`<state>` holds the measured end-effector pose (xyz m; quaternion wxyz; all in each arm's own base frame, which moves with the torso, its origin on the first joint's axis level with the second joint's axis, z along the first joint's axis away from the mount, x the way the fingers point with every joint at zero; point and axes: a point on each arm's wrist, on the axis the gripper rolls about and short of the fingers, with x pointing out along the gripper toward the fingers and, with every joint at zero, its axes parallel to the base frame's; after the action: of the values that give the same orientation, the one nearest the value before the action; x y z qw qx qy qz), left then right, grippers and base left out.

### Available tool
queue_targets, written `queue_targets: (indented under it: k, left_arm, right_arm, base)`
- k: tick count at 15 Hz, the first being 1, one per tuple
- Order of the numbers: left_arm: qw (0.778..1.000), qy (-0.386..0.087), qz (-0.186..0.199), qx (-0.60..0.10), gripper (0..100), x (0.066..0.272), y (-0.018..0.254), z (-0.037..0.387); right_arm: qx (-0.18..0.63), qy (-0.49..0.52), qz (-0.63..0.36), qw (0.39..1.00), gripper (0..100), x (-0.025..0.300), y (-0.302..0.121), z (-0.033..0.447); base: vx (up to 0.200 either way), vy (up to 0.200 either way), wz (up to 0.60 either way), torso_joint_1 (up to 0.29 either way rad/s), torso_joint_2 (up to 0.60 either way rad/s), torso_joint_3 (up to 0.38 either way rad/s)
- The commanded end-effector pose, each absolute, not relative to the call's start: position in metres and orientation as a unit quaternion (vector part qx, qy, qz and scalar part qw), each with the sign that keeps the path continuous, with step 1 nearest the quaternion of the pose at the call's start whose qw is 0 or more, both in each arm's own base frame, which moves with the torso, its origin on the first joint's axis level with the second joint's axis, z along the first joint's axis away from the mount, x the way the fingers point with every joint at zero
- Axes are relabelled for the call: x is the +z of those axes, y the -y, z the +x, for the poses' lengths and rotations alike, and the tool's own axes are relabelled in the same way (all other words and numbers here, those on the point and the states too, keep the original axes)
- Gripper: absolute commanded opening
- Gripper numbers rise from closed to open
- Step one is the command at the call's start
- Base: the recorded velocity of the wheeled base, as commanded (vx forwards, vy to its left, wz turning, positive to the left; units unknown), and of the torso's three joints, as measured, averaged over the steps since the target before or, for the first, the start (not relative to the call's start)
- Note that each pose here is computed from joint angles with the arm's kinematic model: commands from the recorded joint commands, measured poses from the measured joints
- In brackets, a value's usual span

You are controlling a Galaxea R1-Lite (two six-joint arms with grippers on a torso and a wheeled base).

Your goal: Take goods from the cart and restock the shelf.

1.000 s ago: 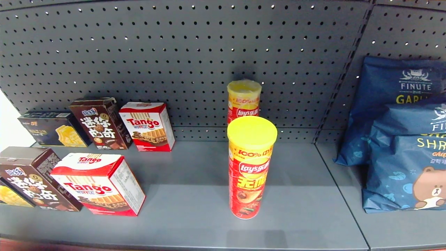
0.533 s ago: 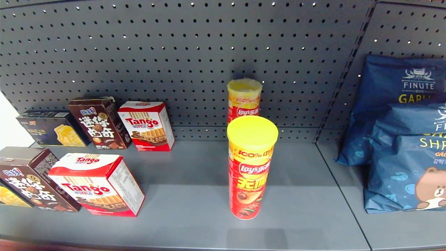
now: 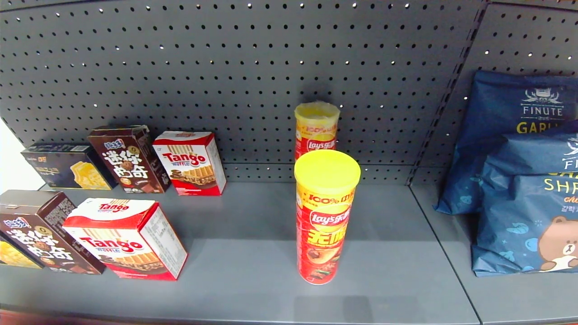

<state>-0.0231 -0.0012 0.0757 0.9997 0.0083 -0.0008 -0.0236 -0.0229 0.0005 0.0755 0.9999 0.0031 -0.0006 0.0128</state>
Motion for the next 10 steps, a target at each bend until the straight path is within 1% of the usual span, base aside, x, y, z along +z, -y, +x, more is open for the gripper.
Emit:
queue_targets:
  k: [1, 10]
  left_arm:
    - [1.0, 0.0, 0.009, -0.025, 100, 0.0757, 0.0012, -0.0229]
    - [1.0, 0.0, 0.009, -0.029, 100, 0.0757, 0.0015, -0.023]
  right_arm:
    - [0.013, 0.0, 0.003, 1.0, 100, 0.0755, -0.0005, -0.0228]
    - [0.013, 0.0, 0.003, 1.0, 100, 0.0755, -0.0005, -0.0228]
  base:
    - [0.0, 0.0, 0.0, 0.0, 0.0, 0.0]
    - [0.0, 0.0, 0.0, 0.0, 0.0, 0.0]
